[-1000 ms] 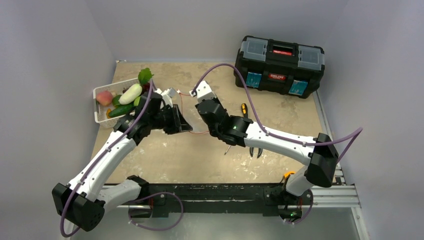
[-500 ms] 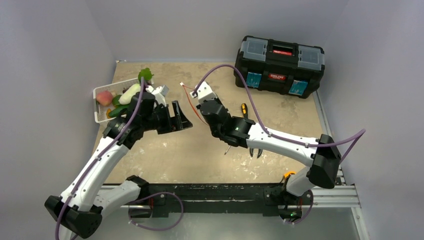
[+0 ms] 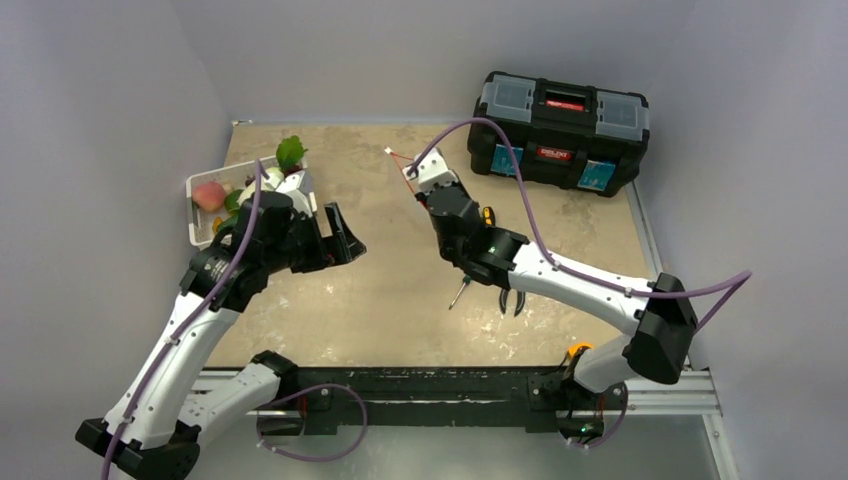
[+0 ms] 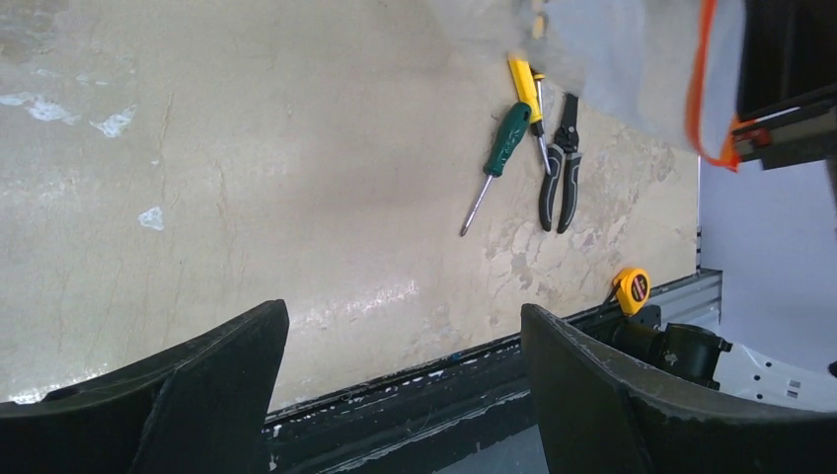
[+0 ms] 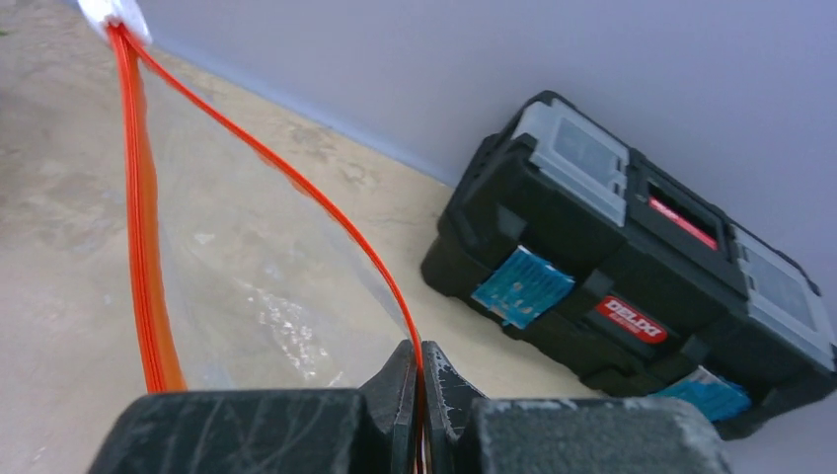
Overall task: Place the food in the zip-top bag and seal the zipper
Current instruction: Pick up the fake vegetable from the bin.
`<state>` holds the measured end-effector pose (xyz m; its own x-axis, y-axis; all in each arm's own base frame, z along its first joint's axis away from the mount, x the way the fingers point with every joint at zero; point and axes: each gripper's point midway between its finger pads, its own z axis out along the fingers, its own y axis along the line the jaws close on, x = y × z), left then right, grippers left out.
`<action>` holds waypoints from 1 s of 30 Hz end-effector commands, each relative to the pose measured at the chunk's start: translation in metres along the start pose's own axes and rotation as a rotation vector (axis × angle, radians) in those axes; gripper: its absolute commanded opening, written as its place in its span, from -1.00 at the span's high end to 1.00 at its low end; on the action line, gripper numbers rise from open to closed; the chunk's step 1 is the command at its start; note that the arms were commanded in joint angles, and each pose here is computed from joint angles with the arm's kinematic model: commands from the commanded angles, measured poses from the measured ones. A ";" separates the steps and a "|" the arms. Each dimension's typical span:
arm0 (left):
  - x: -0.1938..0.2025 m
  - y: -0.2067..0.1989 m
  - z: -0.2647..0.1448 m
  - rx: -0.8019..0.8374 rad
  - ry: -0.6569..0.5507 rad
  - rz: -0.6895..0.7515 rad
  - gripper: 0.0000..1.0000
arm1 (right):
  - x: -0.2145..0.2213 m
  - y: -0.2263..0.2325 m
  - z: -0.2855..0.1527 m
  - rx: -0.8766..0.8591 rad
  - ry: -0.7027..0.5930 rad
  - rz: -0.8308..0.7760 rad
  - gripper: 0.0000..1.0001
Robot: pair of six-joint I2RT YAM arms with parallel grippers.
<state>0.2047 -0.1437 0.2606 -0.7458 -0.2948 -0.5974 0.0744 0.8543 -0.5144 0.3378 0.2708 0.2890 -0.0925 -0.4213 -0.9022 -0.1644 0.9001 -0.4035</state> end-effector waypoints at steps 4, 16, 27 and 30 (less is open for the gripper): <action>0.003 0.011 0.010 -0.066 0.021 -0.023 -0.78 | -0.019 -0.029 -0.004 0.085 -0.058 0.070 1.00; 0.006 0.038 0.013 -0.207 0.015 -0.033 -0.81 | 0.065 0.132 0.008 -0.332 0.120 0.156 1.00; -0.011 0.059 0.024 -0.329 -0.023 -0.094 -0.90 | 0.094 0.190 0.004 -0.524 0.195 0.215 1.00; -0.026 0.076 0.033 -0.391 -0.018 -0.110 -0.90 | 0.097 0.195 0.000 -0.549 0.210 0.232 1.00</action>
<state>0.2253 -0.1032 0.2161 -0.7522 -0.3588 -0.5527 -0.1889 0.9210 -0.3408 0.2992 0.3872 0.1095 -0.3456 -0.3783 -0.8587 -0.5706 0.8112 -0.1278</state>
